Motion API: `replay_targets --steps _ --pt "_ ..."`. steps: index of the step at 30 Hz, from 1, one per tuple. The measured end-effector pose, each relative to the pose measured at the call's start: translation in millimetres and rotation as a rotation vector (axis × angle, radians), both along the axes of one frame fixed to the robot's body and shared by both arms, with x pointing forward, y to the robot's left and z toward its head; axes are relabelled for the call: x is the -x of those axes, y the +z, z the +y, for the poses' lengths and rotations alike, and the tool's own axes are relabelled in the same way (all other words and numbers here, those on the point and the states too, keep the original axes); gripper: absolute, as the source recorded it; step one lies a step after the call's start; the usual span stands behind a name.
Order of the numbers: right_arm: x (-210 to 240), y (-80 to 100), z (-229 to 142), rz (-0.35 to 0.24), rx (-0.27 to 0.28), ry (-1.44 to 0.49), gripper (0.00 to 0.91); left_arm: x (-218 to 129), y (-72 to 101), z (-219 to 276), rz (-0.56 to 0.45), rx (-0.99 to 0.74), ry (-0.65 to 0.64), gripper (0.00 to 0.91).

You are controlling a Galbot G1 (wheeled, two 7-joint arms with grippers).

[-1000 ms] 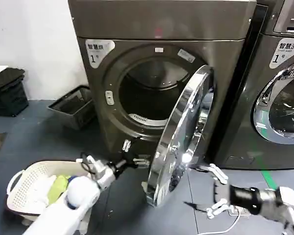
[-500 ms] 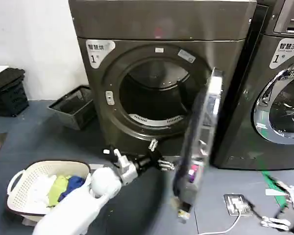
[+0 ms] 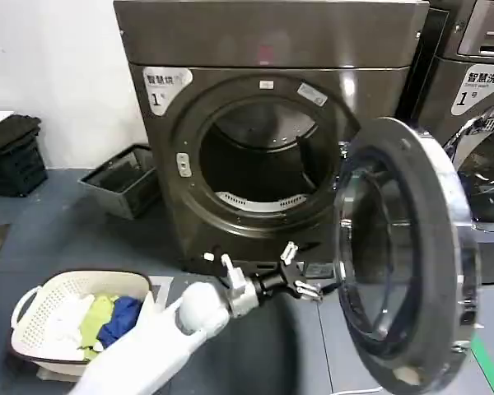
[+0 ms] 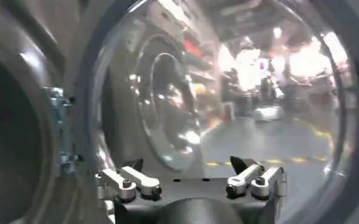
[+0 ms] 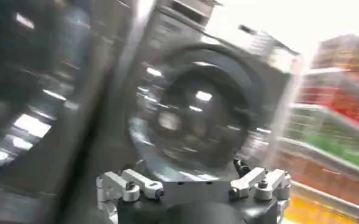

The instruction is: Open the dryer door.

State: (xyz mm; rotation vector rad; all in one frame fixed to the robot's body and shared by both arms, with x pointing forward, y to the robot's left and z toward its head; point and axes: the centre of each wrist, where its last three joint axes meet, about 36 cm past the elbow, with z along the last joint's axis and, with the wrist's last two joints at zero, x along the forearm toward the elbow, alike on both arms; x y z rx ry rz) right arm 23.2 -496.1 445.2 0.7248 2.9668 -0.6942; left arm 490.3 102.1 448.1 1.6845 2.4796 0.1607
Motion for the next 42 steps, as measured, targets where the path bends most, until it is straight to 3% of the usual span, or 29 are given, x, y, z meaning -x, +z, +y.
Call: replay_targets --steps 14,23,26,35,42 --pt "94.7 -32.8 -11.8 0.064 0.012 -0.557 0.907 -7.4 2.1 -61.9 -0.017 -0.01 -0.086 0.907" --pt "133.0 -40.4 -31.9 0.003 0.067 -0.971 0.907 -16.8 6.6 -106.6 -0.029 -0.006 -0.124 0.907" --pt "148.2 -38.7 -37.0 -0.022 0.049 -1.088 0.907 -20.6 6.7 -119.2 -0.033 -0.008 -0.129 0.907" --pt "161.6 -34.3 -42.4 -0.074 0.019 -1.225 0.907 -27.8 7.2 -158.9 -0.031 0.001 -0.14 0.907" --pt "166.4 -32.4 -44.6 -0.094 0.032 -1.292 0.907 -29.6 8.0 -178.8 -0.022 0.019 -0.125 0.907"
